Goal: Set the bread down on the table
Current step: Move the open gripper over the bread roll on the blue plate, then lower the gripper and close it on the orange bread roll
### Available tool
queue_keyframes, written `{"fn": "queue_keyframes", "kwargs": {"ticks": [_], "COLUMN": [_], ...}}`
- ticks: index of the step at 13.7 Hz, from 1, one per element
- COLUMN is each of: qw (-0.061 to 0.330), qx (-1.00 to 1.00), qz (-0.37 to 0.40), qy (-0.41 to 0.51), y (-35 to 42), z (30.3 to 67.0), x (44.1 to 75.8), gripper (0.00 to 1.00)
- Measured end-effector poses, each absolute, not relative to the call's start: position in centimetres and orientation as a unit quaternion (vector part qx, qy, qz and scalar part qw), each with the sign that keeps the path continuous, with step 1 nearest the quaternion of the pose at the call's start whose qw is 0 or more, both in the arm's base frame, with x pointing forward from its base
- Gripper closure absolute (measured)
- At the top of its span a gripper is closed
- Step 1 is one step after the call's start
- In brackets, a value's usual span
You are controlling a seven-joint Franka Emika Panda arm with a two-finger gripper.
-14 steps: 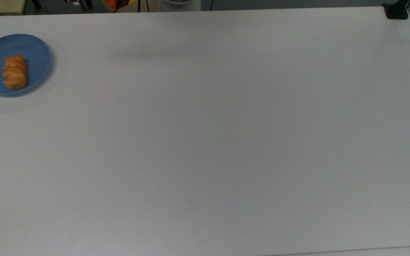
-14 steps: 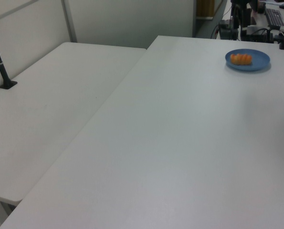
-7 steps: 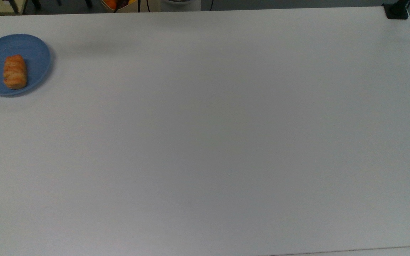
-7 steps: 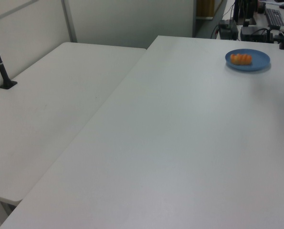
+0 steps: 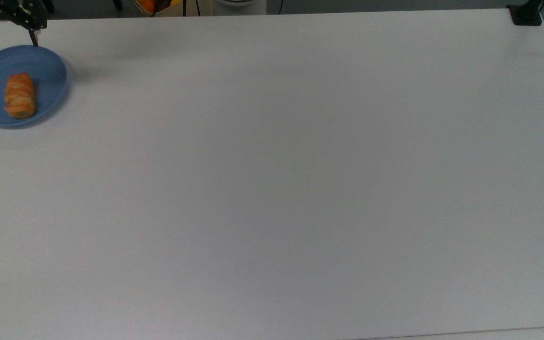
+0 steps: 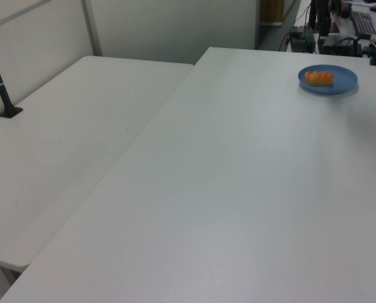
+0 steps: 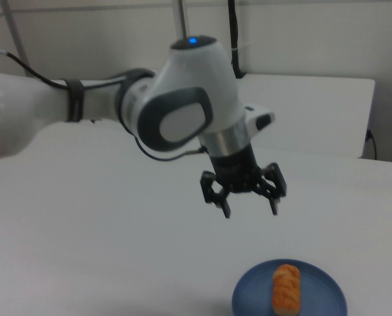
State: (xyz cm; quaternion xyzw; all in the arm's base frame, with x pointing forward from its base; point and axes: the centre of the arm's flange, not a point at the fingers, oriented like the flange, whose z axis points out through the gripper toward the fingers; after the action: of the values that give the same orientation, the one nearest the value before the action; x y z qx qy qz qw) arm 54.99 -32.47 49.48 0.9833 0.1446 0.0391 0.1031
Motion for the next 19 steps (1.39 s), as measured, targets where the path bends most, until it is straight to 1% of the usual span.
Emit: {"fn": "queue_keyframes", "kwargs": {"ticks": [4,9,10,18,19], "qw": [0.104,0.118,0.120,0.132,0.133], "qx": [0.986,0.986,0.986,0.984,0.984], "qz": [0.029,0.026,0.022,0.010,0.010], "qy": [0.125,0.119,0.117,0.121,0.122], "y": [-35.1,-36.6,-37.1,-38.0,-38.0], "z": [44.7,40.1,38.7,33.2,32.8], "x": [55.4,55.8,55.7,56.1,56.2], "gripper": [0.00,0.00,0.00,0.00,0.02]}}
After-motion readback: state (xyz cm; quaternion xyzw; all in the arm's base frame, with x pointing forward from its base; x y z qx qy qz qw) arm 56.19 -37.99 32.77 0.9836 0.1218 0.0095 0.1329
